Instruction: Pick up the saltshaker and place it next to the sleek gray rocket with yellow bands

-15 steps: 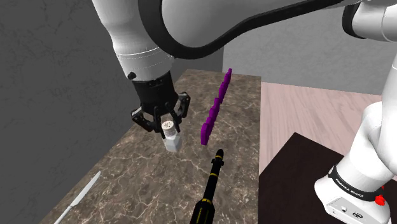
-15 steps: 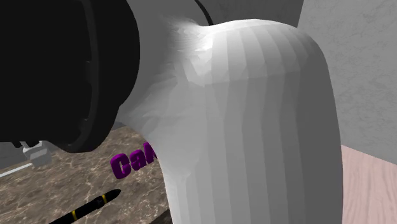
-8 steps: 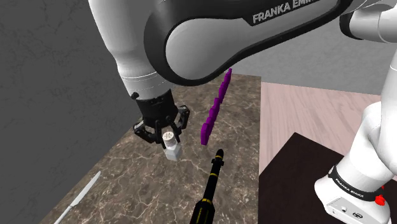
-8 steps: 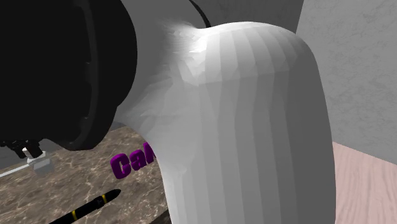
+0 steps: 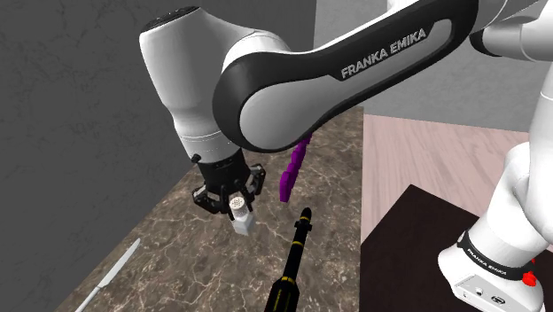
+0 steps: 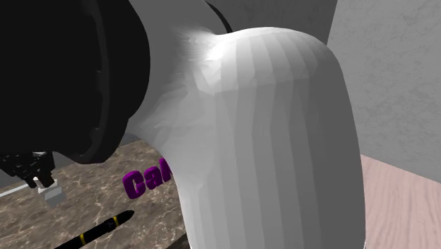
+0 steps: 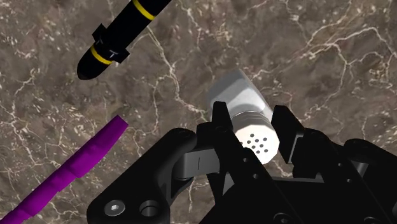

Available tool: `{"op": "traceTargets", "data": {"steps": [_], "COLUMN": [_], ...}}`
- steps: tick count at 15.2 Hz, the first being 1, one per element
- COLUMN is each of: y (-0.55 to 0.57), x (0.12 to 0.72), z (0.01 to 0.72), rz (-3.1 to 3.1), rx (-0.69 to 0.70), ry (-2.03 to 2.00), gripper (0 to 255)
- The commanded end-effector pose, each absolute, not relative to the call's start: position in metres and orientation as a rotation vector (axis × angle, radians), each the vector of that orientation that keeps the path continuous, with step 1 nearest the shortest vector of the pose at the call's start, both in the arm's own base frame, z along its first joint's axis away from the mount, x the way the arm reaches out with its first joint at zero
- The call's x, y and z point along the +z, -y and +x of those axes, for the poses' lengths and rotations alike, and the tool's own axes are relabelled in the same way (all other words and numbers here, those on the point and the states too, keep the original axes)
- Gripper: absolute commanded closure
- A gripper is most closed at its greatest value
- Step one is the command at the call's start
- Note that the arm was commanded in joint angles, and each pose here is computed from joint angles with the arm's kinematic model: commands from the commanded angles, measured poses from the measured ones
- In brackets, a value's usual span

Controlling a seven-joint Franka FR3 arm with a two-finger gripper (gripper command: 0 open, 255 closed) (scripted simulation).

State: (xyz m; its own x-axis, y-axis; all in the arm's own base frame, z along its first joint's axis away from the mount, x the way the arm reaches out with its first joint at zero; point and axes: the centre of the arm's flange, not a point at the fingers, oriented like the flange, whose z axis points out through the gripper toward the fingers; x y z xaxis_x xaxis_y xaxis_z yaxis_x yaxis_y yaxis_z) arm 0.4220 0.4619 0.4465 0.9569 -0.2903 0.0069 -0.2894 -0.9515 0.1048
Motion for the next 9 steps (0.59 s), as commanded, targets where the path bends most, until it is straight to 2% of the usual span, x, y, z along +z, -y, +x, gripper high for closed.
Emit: {"op": "traceTargets", "data": {"steps": [1,9], "y": [-0.462,-0.462], "x": [0.435,0.393], "z": [0.421,0.421], "rz": [3.004,3.004], "rx": [-0.012,-0.012], "ry": [0.446,0.446], "gripper": [255,255]}}
